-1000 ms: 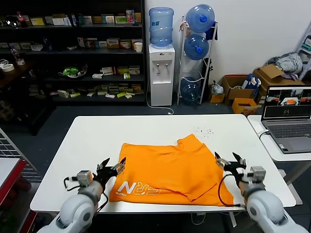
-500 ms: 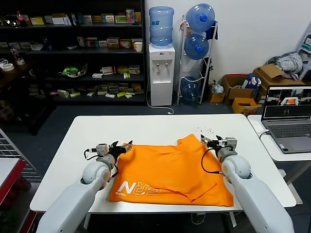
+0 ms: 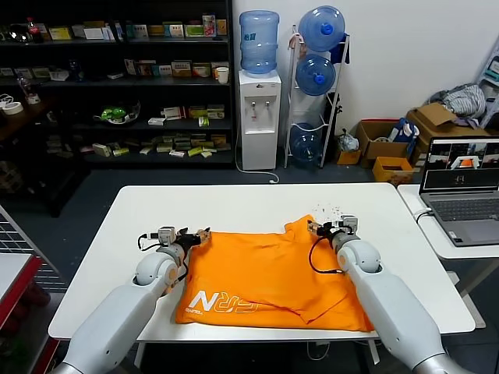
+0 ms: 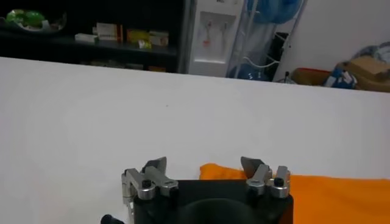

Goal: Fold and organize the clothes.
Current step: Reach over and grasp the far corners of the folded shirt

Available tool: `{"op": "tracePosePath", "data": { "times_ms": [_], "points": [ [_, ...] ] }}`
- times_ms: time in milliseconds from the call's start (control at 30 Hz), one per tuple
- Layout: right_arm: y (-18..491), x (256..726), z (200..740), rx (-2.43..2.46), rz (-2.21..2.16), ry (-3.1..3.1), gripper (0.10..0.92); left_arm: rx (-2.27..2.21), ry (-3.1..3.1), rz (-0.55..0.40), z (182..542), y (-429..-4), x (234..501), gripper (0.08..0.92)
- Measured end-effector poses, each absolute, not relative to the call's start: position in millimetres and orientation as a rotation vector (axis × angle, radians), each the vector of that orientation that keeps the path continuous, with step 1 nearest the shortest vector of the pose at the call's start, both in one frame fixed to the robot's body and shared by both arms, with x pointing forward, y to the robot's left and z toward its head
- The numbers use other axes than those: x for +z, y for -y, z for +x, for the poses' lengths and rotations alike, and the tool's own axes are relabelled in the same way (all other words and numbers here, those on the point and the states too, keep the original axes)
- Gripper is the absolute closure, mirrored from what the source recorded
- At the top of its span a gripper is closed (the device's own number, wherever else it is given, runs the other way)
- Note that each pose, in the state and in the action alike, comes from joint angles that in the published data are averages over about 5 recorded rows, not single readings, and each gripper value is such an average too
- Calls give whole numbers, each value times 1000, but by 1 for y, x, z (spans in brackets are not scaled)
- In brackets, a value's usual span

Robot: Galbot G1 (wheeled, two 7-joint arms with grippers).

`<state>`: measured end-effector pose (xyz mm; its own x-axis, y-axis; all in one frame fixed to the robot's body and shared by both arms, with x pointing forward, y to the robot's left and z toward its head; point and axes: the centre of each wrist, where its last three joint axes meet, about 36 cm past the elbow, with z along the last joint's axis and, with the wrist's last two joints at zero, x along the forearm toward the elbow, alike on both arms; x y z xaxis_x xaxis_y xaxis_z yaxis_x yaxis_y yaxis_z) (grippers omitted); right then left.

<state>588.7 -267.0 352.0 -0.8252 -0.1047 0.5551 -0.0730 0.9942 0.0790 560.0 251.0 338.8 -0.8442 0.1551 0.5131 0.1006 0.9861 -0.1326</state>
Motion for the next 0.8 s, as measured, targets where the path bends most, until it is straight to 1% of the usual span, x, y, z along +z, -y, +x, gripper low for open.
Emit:
{"op": "tracePosePath", "data": {
  "times_ms": [300,433,533,800],
  "points": [
    [260,347,592,-60,140,2516,211,102,2551,-180,556,-250,339,177],
    [257,347,593,-57,148,2507,287,88,2544,-185,554,-250,341,203],
    [255,346,593,-57,152,2502,371,79,2543,-192,554,-248,341,269],
    [254,345,590,-62,162,2489,605,68,2545,-213,554,-242,345,502]
  ]
}}
